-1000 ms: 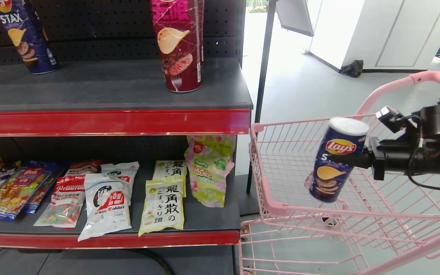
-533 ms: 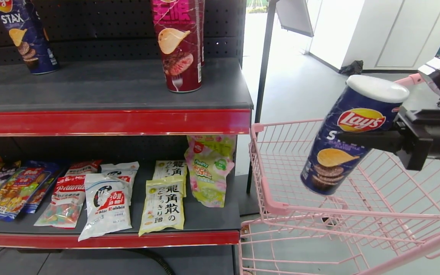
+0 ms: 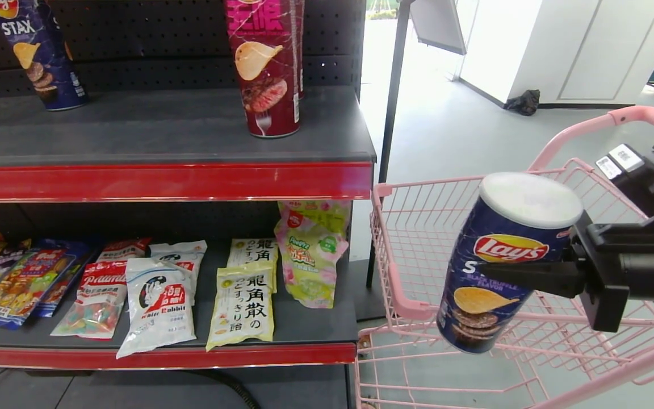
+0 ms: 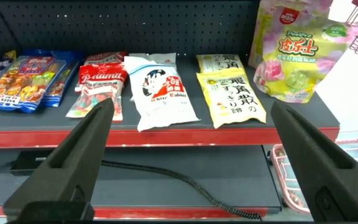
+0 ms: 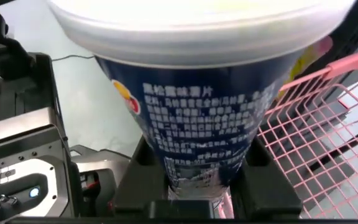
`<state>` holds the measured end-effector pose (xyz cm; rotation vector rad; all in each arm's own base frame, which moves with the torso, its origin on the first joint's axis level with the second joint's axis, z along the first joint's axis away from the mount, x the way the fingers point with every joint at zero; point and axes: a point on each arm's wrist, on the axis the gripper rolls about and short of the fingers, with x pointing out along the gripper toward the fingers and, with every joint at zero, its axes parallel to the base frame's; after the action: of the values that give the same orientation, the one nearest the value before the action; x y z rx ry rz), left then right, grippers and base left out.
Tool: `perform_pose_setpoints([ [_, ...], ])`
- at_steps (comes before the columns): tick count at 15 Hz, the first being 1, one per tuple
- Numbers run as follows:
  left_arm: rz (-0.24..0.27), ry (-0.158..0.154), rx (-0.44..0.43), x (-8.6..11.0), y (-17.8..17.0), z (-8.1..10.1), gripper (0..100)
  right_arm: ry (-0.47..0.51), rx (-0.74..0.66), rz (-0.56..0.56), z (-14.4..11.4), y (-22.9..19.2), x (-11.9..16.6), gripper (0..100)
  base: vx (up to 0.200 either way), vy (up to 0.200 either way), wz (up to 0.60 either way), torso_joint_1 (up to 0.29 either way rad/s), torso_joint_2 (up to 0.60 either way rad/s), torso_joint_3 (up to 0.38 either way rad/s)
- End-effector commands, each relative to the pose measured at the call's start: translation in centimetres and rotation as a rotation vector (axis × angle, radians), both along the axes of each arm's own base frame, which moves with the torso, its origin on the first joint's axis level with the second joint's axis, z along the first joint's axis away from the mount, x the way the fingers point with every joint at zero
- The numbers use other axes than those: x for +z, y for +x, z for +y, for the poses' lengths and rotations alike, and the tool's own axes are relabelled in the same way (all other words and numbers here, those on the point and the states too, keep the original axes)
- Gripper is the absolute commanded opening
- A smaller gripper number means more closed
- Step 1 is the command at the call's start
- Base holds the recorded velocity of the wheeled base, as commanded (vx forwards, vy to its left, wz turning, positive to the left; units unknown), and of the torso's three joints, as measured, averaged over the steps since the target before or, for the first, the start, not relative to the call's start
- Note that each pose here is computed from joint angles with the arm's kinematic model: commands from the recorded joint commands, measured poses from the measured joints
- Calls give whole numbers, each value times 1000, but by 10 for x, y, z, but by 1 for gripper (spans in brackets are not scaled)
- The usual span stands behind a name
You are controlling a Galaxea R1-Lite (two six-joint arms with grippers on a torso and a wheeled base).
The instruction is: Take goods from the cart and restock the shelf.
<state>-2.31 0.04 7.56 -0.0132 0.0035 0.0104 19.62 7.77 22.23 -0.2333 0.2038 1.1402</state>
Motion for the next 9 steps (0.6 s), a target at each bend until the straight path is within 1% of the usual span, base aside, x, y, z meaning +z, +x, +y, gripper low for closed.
perform_pose_setpoints([
  [1,1,-1,0,0,0,0,100,-1,10,0,2,-2,-1,0,0,0,0,0,0,0],
  [2,1,-1,0,0,0,0,100,-7,15,12,3,-4,-4,0,0,0,0,0,0,0],
  [9,1,-1,0,0,0,0,100,-19,14,1,7,-8,-4,0,0,0,0,0,0,0],
])
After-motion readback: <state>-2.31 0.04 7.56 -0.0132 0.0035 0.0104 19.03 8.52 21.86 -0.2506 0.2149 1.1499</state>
